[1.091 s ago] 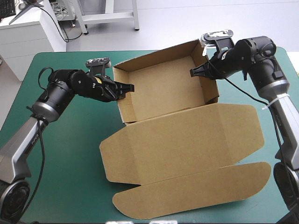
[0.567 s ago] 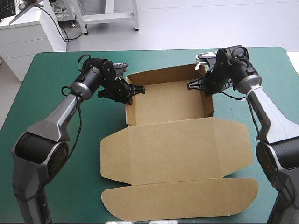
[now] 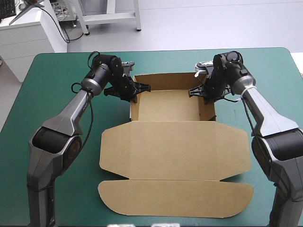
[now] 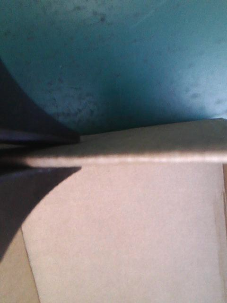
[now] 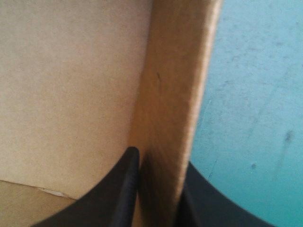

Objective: Fold the box

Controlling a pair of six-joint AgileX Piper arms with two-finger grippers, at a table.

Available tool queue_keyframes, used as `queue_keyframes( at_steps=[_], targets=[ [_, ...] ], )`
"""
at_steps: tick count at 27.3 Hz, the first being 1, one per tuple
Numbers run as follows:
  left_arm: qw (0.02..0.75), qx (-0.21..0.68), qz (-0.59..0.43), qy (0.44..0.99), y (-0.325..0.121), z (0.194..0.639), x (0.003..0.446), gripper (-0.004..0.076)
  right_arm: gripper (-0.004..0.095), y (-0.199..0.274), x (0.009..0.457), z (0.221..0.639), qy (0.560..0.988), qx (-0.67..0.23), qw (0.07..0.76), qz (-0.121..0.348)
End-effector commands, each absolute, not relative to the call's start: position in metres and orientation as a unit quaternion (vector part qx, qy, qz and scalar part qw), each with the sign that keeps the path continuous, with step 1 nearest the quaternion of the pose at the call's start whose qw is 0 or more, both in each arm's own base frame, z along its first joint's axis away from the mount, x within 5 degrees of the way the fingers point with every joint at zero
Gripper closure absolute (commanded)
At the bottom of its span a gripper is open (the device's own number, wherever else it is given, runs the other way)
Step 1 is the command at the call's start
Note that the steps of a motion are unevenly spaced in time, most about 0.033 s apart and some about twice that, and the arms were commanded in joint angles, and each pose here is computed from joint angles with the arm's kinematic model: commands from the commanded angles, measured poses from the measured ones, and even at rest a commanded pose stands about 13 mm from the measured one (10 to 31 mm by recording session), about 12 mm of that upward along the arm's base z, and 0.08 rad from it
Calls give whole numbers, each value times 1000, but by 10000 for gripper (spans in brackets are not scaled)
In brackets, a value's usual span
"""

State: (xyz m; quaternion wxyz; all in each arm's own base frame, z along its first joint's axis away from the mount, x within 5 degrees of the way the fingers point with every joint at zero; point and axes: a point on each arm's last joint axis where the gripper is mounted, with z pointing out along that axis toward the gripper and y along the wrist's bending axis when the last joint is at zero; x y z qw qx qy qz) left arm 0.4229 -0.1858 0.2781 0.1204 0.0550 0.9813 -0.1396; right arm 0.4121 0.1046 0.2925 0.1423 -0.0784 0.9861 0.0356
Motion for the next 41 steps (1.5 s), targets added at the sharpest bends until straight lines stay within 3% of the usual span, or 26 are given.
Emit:
queue_keyframes(
  at_steps=[1,2,4,5,16,28,35,38,41],
  targets=[
    [139,78,-174,972,-191,312,410,570,363,109,402,320,979,-88,170,67],
    [137,78,-174,972,-191,312,410,527,297,109,402,320,979,-88,170,67],
    [136,80,-166,973,-189,311,409,314,71,109,402,320,979,-87,170,68],
    [136,79,-167,973,-189,312,409,291,56,109,402,320,979,-87,170,68],
    [138,79,-188,969,-192,318,408,300,57,107,405,329,975,-93,190,62],
    [240,108,-214,941,-192,380,406,300,57,106,401,384,954,-94,273,74],
    [291,132,-219,922,-182,423,383,372,57,96,381,417,943,-90,315,63],
    [309,136,-222,914,-177,439,372,465,57,91,372,430,938,-86,330,64],
    [332,157,-220,904,-172,455,359,621,57,88,362,440,933,-84,342,68]
  ],
)
